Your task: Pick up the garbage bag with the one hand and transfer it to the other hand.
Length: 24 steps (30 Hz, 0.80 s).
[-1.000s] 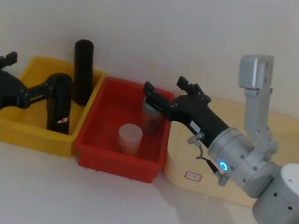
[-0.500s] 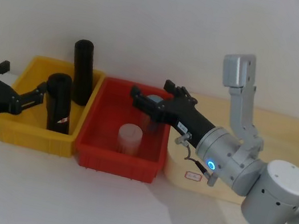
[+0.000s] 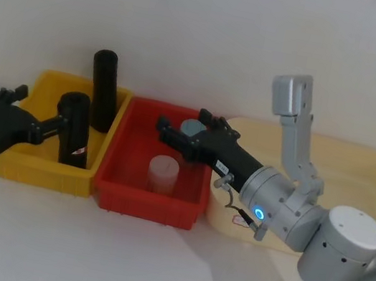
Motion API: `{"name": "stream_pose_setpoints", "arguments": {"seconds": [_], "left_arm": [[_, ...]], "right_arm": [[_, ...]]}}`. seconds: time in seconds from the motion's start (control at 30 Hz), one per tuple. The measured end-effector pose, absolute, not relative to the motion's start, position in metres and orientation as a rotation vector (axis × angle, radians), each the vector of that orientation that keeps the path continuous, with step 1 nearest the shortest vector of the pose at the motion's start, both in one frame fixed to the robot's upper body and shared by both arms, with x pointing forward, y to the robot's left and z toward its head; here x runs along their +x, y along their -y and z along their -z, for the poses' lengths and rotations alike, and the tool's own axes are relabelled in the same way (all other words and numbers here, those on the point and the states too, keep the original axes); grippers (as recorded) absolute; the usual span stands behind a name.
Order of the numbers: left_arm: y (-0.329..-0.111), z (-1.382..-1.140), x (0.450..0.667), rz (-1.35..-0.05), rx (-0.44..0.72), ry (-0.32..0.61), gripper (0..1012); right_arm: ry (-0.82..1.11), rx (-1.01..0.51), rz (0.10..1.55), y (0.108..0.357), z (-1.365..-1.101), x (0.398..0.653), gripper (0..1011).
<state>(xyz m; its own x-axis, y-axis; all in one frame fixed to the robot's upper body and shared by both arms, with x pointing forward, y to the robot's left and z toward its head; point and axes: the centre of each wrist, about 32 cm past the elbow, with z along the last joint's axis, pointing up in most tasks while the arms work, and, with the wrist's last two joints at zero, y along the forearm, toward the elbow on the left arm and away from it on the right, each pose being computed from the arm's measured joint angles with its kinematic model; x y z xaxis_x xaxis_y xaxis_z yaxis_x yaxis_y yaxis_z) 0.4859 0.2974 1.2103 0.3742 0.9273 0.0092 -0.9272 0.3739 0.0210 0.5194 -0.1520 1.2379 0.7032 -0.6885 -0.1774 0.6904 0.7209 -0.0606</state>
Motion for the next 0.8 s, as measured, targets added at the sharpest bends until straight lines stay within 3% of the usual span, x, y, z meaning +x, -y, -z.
{"name": "stream_pose_setpoints", "arguments": {"seconds": [0.8], "left_arm": [[-0.271, -1.195, 0.526, -1.166, 0.01, -0.128, 1001]], "right_arm": [[-0.219, 0.018, 0.717, 0.144, -1.234, 0.526, 1001]]}}
